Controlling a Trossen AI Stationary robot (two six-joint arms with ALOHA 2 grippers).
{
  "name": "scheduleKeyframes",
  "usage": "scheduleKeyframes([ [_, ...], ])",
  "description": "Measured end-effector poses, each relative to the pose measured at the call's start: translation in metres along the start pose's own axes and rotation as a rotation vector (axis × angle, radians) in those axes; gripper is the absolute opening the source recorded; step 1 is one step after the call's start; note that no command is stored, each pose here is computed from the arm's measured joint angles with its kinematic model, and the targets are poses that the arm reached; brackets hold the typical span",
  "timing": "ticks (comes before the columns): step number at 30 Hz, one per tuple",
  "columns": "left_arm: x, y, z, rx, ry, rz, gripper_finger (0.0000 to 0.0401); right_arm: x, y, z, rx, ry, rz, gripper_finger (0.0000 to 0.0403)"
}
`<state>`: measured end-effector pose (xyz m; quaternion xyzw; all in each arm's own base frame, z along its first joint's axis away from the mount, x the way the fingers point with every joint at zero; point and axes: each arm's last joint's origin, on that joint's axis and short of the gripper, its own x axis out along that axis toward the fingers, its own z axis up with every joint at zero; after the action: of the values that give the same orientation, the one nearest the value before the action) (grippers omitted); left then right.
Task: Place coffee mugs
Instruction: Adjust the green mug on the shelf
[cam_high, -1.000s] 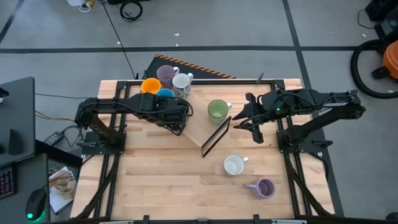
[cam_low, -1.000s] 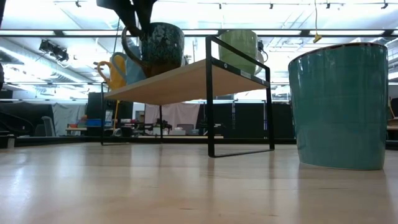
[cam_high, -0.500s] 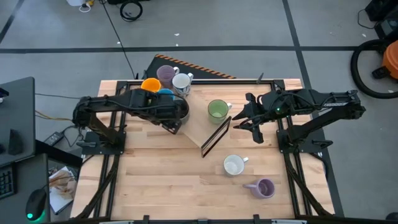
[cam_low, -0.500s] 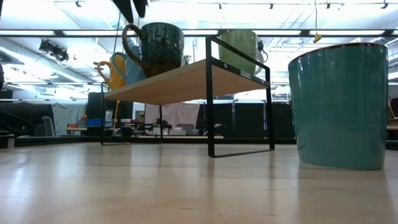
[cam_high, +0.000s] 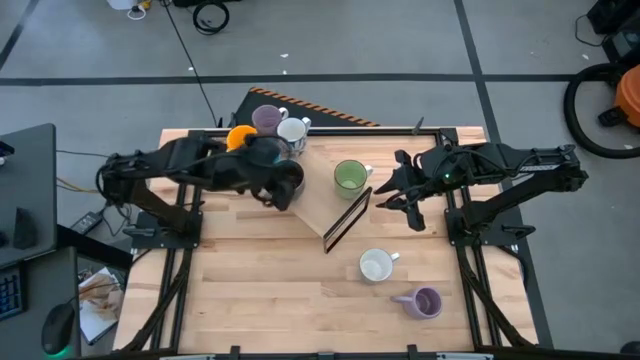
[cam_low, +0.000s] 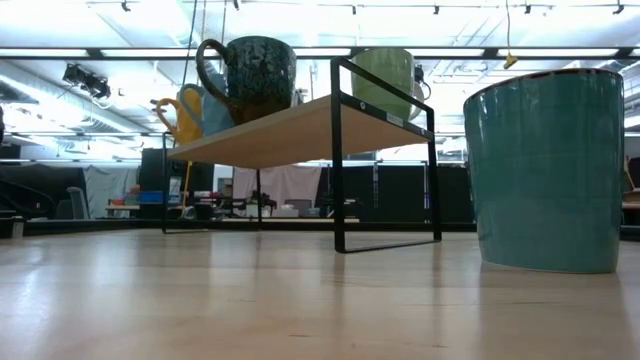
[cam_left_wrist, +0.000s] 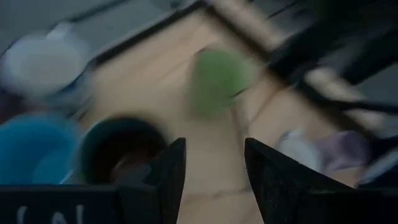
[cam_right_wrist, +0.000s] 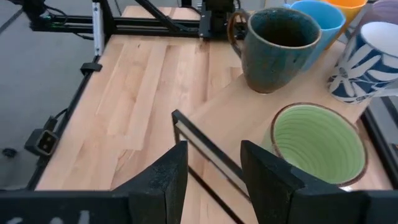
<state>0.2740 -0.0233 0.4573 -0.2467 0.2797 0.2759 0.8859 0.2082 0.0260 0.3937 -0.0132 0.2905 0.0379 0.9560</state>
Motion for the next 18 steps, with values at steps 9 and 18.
scheduleKeyframes([
  [9, -0.012, -0.043, -0.010, -0.037, -0.213, -0.126, 0.0172, 0.003, 0.002, -0.007, -0.020, 0.081, 0.053, 0.0154],
  [18, -0.006, -0.093, -0.058, -0.113, -0.324, -0.068, 0.0172, 0.002, 0.004, -0.016, -0.055, 0.172, 0.147, 0.0154],
])
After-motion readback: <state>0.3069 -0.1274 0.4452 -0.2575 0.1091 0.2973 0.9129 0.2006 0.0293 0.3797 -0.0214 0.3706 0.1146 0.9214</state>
